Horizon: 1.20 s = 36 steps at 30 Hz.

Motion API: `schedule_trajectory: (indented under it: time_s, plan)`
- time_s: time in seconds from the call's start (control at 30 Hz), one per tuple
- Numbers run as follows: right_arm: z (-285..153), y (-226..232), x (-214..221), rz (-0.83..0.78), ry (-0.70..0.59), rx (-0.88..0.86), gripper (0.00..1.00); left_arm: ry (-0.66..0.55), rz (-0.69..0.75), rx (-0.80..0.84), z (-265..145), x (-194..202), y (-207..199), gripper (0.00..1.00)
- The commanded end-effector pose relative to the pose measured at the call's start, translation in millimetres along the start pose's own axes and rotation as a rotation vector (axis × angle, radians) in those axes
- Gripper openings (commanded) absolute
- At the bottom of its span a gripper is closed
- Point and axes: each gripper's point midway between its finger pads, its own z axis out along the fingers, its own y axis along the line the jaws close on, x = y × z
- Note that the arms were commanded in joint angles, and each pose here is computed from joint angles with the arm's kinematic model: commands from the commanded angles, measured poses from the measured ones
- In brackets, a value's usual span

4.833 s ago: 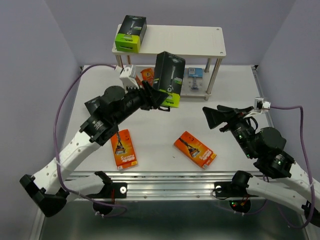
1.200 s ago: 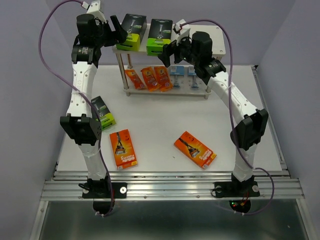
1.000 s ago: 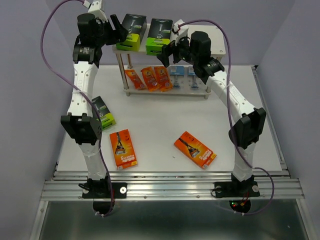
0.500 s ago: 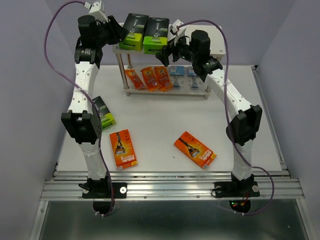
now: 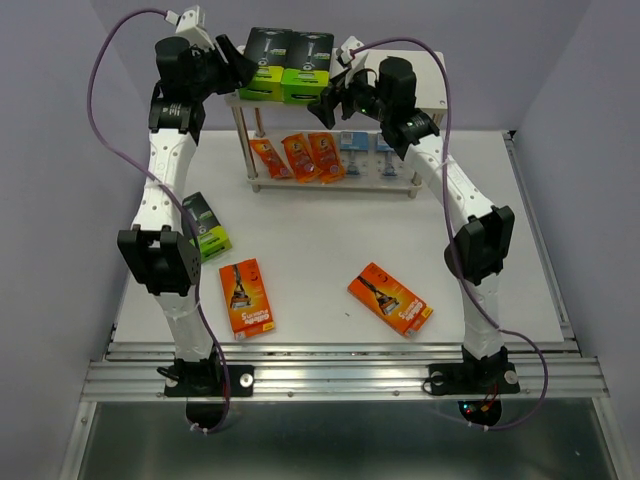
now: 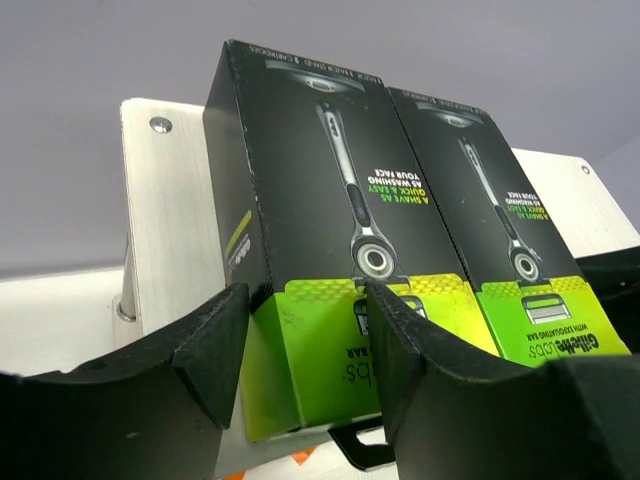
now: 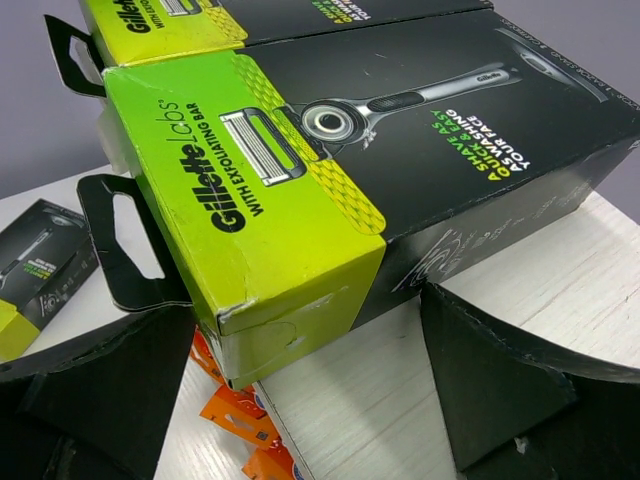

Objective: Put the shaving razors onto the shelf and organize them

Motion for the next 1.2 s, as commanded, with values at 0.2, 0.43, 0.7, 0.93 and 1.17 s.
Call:
schedule_trajectory:
  time_s: [0.2,0.43,0.7,0.93,1.17]
  plan:
    - [-11,-11,-39,-0.035,-0.088,0.063,1.0,-0.058,0.021,0.025,-32,-31,-33,0.92]
    - [-39,-9,-52,-0.02,-0.074,0.121,1.0,-0.124,0.017,-0.116,-55,-60,-19,0.99]
    - [-88,0,-61,-0.037,-0.056,0.193,1.0,-0.244,-0.058,-0.349,-141,-80,13,0.99]
    - [-150,25,-51,0.033,-0.053,0.252,1.0,-0.266,-0.273,-0.621,-224,32,66,0.99]
    - [-208,66,-5,0.234,-0.077,0.286,1.0,-0.042,-0.557,-0.703,-260,203,93,0.99]
